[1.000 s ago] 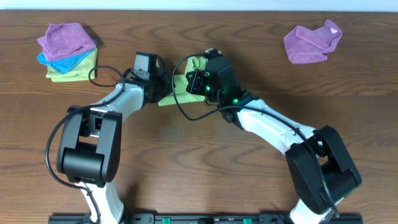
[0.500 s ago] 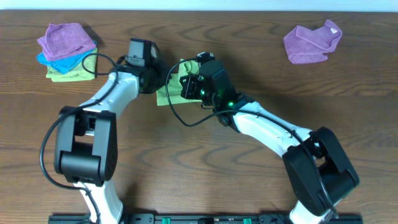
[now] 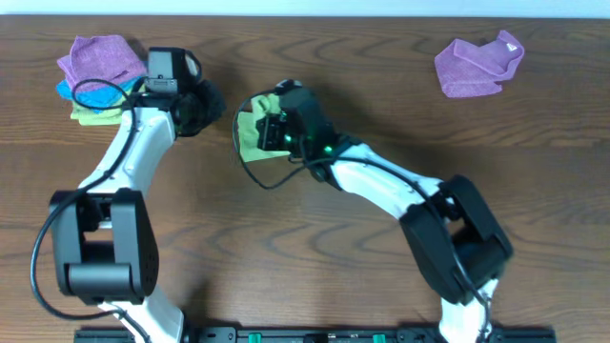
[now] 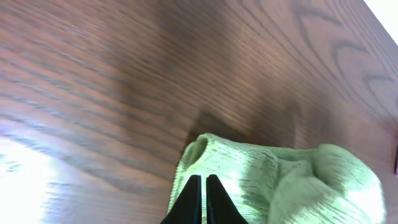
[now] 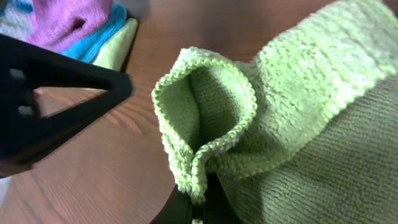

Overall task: Fold the cloth
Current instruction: 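Release the folded green cloth and withdraw both grippers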

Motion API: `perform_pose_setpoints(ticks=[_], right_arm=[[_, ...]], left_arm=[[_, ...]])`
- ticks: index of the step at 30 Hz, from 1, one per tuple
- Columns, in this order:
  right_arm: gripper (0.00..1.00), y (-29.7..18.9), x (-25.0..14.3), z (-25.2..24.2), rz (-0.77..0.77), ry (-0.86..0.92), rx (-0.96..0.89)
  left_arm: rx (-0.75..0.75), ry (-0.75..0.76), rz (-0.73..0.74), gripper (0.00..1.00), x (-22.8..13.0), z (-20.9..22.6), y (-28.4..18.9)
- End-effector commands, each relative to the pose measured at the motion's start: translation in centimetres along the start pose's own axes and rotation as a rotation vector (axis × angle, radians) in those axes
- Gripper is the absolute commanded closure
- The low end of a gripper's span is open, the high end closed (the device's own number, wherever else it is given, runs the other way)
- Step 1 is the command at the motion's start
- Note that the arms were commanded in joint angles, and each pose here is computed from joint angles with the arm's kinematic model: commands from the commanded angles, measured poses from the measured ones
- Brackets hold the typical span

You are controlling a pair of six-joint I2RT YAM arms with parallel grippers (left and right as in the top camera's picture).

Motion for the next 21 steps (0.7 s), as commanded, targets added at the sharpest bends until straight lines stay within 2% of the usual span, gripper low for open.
perform_pose_setpoints(ticks=[1, 12, 13, 15, 17, 19, 20, 21], right_arm=[[0.99, 1.2, -0.3, 1.2, 0.026, -0.043, 0.025], [0.99, 2.7, -3.2, 0.9, 0.111, -0.054, -0.001], [0.95, 2.7, -3.3, 0.9, 0.115, -0.053, -0.002], [0.76, 2.7, -3.3, 1.0, 0.112, -0.055, 0.0], [0.64, 2.8, -3.2, 1.1, 0.107, -0.056, 0.003], [0.43, 2.7, -3.3, 1.2, 0.112, -0.055, 0.014], [0.37, 2.7, -3.4, 1.4, 0.118, -0.055, 0.027], [0.23, 2.7, -3.4, 1.6, 0.124, -0.054, 0.04]], left_arm=[[0.012, 0.012, -0.056, 0.94, 2.0, 0.4, -1.7], [0.013, -0.045, -0.119, 0.94, 4.6, 2.1, -4.1], [0.011, -0.045, -0.122, 0.95, 4.7, 2.1, -4.2], [0.01, -0.046, -0.126, 0.94, 4.8, 2.1, -4.3], [0.009, -0.046, -0.127, 0.94, 4.9, 2.1, -4.4], [0.008, -0.045, -0.128, 0.94, 4.9, 2.0, -4.4], [0.008, -0.045, -0.129, 0.94, 4.9, 2.0, -4.4], [0.008, -0.046, -0.13, 0.94, 4.9, 2.1, -4.5]])
Point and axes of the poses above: each gripper's point midway between its finger pads, its own y axis out along the fingers, its own z axis along the line the jaws close on, x = y × z, the point moved 1 cm from there along -y, back along the fingers, and after that the axes turned 13 degrees about -y, right-handed, at the moved point
